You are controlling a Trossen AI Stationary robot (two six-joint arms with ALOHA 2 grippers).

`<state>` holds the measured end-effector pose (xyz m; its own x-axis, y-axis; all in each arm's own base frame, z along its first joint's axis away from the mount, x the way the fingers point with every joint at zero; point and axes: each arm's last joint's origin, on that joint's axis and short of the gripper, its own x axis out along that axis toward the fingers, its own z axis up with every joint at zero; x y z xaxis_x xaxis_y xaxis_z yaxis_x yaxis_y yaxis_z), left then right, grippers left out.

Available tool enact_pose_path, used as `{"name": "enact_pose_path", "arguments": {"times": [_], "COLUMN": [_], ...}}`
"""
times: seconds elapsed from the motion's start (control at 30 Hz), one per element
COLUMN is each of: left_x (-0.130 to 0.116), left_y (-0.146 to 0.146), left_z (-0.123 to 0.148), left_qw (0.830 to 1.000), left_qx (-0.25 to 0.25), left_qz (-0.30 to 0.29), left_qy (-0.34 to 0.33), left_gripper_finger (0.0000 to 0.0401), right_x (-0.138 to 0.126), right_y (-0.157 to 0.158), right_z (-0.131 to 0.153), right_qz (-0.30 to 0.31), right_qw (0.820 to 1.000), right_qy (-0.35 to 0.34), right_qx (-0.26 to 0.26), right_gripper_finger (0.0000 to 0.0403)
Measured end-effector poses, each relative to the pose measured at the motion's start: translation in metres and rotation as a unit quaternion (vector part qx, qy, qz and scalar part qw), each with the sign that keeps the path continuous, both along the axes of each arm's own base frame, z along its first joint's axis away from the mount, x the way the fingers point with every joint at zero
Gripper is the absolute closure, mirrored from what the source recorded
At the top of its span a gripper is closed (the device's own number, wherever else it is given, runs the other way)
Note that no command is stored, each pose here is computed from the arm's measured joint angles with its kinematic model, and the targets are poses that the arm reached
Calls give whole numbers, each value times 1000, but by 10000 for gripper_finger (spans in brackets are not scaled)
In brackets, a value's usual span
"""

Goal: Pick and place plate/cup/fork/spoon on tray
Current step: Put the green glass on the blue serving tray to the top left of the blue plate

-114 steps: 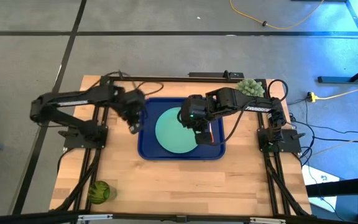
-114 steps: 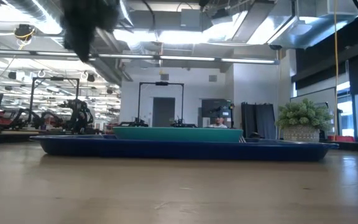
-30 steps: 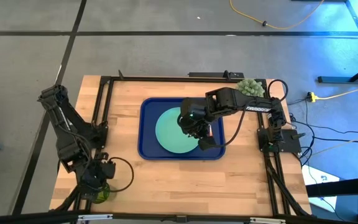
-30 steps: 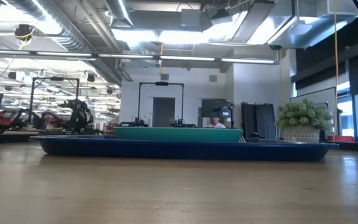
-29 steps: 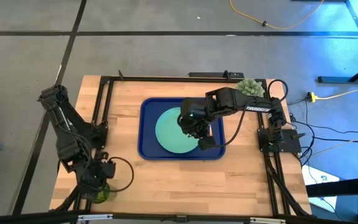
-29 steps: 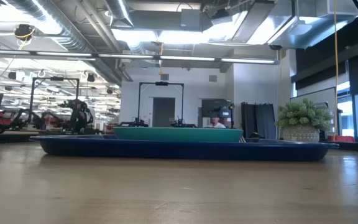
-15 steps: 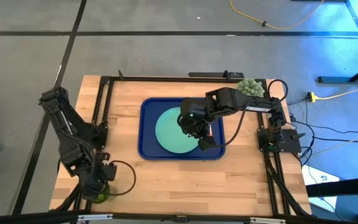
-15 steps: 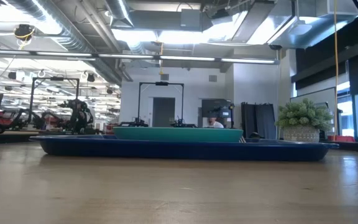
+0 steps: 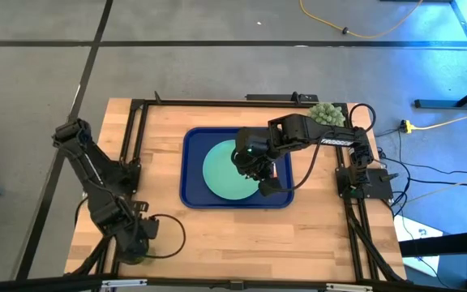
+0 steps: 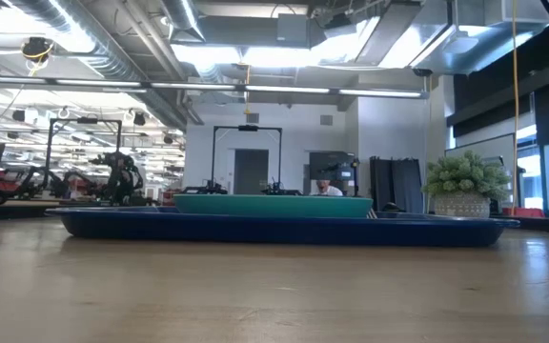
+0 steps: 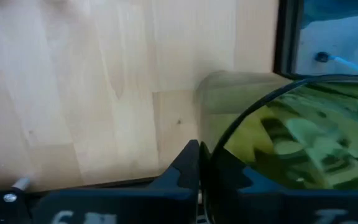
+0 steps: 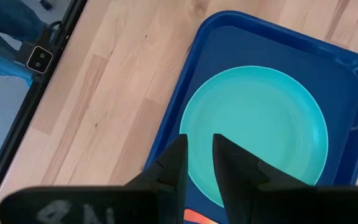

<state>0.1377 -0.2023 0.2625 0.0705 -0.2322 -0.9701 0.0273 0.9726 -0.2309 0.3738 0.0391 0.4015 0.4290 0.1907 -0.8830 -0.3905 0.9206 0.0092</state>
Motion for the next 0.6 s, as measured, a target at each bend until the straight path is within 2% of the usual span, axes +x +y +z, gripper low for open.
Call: {"name": "enact_pose_path", "arguments": {"times": [0.17,0.33,0.47,0.6], "left_x": [5,9,12,17], "left_y": [7,32,68,106], "left_z": [3,19,35,44], "left_qw": [1000,998,993,978], "left_qx": [-11,-23,-22,-5], "left_qz": [16,49,114,203], "left_qy": [5,-11,-31,-37], "left_gripper_finger": [395,397,398,399], "right_x": [0,0,0,0], "right_y": [0,0,-1,-3], "right_z": [0,0,0,0], "right_qz": [-2,-3,-28,-64], "right_qw": [1000,1000,1000,998], "right_qy": [0,1,4,2], "right_qx": [1,1,0,-27], "right_gripper_finger": [325,325,325,325]}}
